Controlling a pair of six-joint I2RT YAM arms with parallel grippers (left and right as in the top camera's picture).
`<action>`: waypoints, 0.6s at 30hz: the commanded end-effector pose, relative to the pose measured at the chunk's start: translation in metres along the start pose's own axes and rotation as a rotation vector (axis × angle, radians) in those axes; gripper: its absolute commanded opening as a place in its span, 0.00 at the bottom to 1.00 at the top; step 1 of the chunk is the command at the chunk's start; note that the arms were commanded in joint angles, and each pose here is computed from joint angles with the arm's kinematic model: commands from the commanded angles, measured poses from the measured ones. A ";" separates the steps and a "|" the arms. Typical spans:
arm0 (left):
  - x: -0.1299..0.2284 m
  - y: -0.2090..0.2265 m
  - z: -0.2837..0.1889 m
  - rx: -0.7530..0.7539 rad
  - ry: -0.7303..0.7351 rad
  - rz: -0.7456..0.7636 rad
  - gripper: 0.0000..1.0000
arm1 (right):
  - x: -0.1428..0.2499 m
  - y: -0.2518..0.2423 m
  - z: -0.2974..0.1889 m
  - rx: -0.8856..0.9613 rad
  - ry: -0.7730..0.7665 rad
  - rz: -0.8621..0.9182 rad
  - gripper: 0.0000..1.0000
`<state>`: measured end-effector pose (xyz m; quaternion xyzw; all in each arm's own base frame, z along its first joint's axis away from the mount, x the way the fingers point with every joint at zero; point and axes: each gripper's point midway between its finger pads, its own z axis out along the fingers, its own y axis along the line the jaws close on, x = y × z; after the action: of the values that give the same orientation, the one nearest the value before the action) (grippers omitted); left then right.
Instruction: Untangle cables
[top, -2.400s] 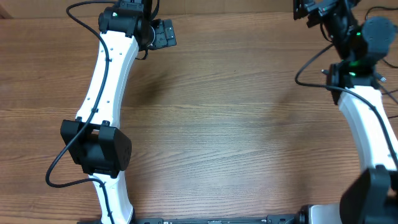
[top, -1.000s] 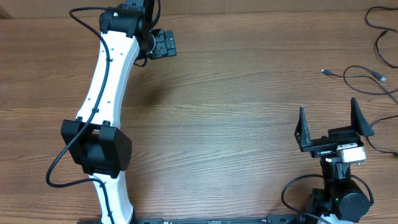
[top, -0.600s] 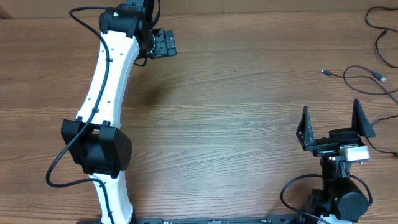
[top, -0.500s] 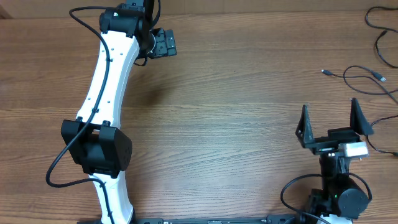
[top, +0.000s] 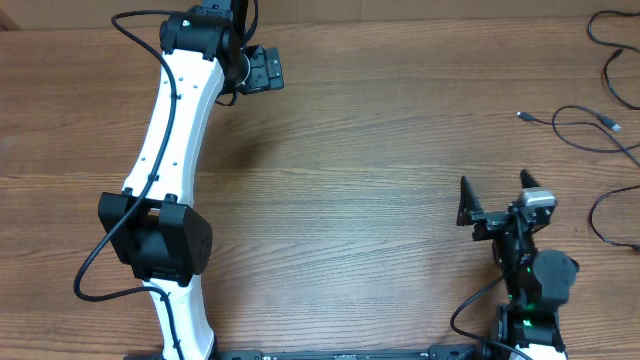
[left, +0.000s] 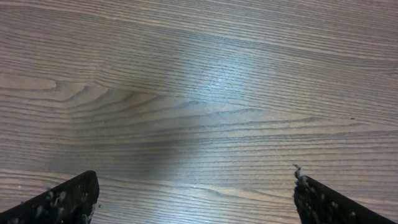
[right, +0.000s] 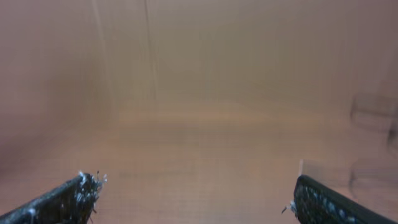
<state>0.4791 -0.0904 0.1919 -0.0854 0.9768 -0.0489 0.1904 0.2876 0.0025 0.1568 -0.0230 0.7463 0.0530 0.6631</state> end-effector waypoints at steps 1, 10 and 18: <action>0.001 -0.005 0.003 0.009 0.006 0.022 1.00 | 0.031 -0.006 -0.002 0.036 0.125 0.039 1.00; 0.001 -0.005 0.003 0.008 0.006 0.022 1.00 | 0.112 -0.032 -0.031 0.221 0.467 0.077 1.00; 0.001 -0.005 0.003 0.008 0.006 0.022 1.00 | 0.135 -0.030 -0.044 0.228 0.573 0.090 1.00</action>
<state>0.4790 -0.0904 0.1917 -0.0855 0.9768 -0.0486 0.1903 0.2300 -0.0228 0.0233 0.0632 0.9072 0.0002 0.4158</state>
